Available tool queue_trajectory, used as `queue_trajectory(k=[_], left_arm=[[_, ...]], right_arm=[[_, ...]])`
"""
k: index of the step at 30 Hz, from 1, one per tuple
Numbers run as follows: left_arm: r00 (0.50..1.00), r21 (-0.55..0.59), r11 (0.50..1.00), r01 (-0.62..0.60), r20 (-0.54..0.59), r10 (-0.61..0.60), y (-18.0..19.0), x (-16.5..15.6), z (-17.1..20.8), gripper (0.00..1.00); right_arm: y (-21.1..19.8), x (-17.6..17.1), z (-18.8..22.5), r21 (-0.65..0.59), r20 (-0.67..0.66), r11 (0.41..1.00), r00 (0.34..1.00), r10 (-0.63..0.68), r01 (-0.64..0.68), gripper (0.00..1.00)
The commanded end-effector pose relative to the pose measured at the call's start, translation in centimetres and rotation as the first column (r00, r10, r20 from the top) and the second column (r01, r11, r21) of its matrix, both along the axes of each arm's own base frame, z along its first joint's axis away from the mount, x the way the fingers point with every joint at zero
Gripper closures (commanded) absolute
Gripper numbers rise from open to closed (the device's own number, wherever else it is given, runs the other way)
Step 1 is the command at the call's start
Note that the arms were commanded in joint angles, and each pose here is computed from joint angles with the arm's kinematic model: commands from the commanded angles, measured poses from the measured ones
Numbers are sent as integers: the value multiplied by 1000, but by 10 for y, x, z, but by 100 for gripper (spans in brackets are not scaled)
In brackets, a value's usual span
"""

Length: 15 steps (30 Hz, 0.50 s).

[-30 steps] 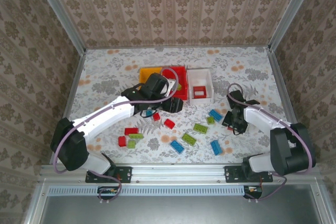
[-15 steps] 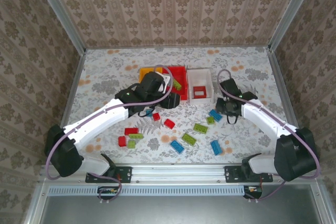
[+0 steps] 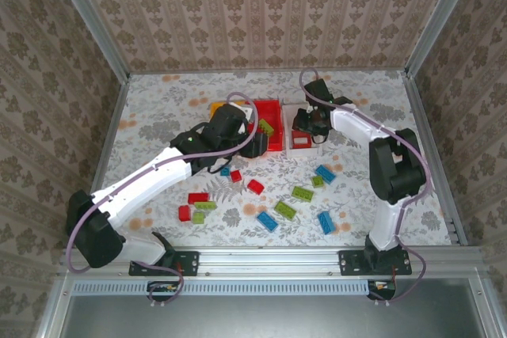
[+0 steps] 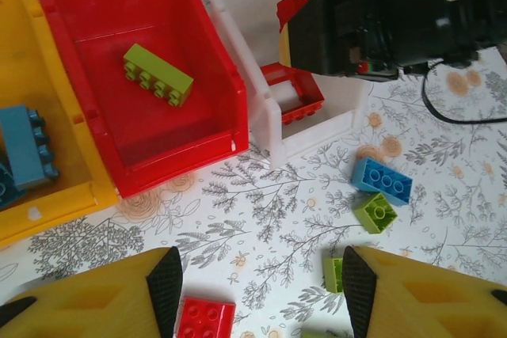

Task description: Sort the legos into containers by color

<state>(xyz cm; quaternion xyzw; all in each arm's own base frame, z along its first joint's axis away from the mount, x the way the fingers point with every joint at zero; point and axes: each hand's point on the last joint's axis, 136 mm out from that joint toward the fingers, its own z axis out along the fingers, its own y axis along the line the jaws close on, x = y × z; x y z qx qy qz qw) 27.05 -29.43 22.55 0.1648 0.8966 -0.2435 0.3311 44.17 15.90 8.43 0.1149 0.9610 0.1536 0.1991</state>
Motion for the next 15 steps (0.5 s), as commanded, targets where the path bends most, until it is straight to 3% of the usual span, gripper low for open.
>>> queue_trajectory(k=[1, 8, 15], left_arm=[[999, -3, 999, -37, 13, 37, 12, -6, 10, 41], [995, 53, 995, -86, -42, 89, 33, -15, -11, 40], [938, 123, 952, -279, -176, 298, 92, -24, -50, 39]], right_arm=[[8, 13, 3, 57, -16, 998, 1000, -16, 16, 75], [11, 22, 1, 52, -18, 999, 1000, -16, 17, 56], [16, 16, 35, 28, 65, 999, 998, 23, -25, 43]])
